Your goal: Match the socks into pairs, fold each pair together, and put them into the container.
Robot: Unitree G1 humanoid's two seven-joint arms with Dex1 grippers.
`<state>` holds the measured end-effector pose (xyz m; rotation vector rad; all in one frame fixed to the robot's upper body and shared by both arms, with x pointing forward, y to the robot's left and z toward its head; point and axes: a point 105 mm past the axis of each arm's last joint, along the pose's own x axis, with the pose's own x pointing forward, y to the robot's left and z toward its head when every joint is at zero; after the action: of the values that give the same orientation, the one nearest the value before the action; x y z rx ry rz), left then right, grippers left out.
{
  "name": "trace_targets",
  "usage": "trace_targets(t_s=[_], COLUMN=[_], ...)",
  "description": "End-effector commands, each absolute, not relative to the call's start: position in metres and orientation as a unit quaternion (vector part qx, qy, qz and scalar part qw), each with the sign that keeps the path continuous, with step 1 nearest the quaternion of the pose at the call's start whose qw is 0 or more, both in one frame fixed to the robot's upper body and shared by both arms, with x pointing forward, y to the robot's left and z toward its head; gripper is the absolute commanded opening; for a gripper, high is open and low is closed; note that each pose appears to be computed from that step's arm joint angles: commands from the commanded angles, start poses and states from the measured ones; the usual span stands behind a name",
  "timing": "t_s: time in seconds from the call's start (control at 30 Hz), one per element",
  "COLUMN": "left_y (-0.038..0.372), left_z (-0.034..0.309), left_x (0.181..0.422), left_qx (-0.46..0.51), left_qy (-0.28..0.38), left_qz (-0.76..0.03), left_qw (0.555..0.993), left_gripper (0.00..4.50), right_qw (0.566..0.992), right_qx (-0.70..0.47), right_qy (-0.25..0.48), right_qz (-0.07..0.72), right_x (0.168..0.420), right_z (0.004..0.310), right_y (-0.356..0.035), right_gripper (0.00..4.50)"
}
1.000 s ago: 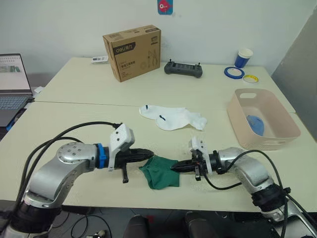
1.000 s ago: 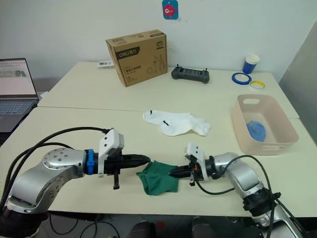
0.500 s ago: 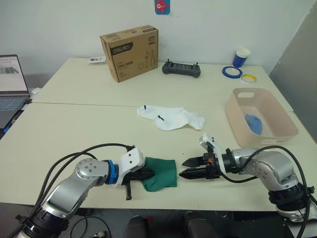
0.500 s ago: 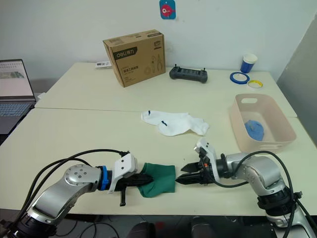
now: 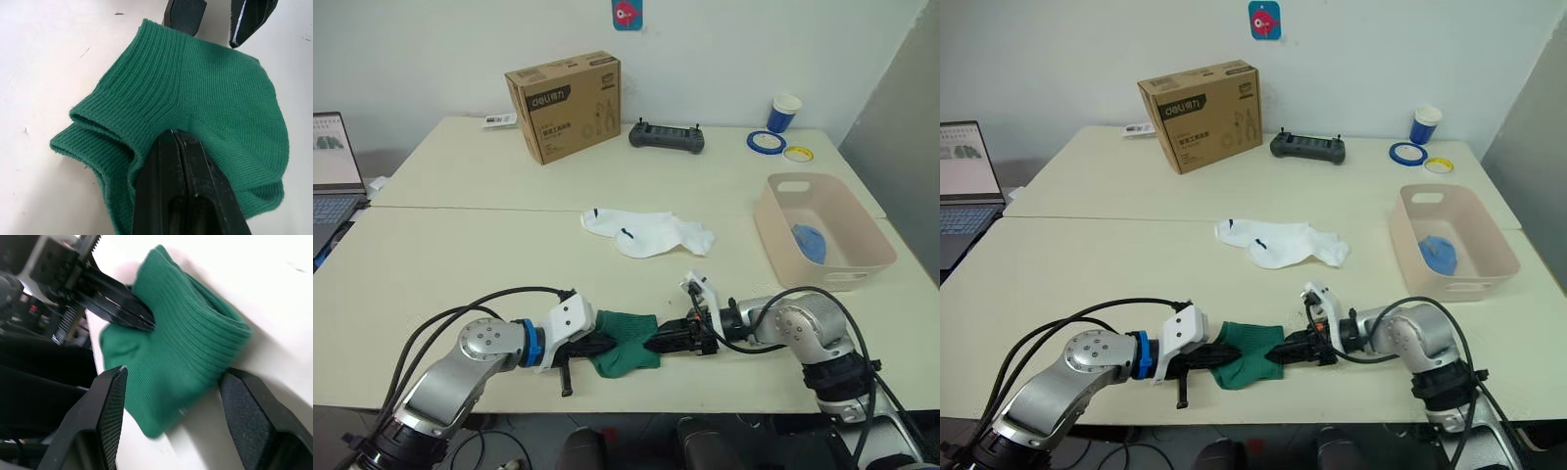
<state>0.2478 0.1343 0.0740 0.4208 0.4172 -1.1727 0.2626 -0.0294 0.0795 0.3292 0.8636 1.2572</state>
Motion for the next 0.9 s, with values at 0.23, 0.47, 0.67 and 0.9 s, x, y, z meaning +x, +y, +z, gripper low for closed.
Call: trace_targets(t_s=[0.23, 0.47, 0.67, 0.9], left_y=[0.139, 0.141, 0.141, 0.147], left_z=[0.072, 0.076, 0.112, 0.178], left_x=[0.248, 0.247, 0.250, 0.243], left_qx=[0.172, 0.172, 0.127, 0.022], left_qy=[0.207, 0.201, 0.143, 0.102], left_qz=[-0.523, -0.524, -0.531, -0.554], left_qw=[0.809, 0.809, 0.826, 0.826], left_gripper=[0.00, 0.00, 0.38, 2.53], right_qw=[0.705, 0.711, 0.725, 0.765], right_qx=[0.160, 0.167, 0.154, 0.101], right_qy=[0.379, 0.374, 0.339, 0.231], right_qz=[0.577, 0.571, 0.579, 0.592], right_x=[0.266, 0.269, 0.272, 0.284], right_z=[0.087, 0.087, 0.096, 0.137], right_y=[-0.016, -0.018, -0.023, -0.044], right_gripper=[2.90, 0.61, 0.00, 0.00])
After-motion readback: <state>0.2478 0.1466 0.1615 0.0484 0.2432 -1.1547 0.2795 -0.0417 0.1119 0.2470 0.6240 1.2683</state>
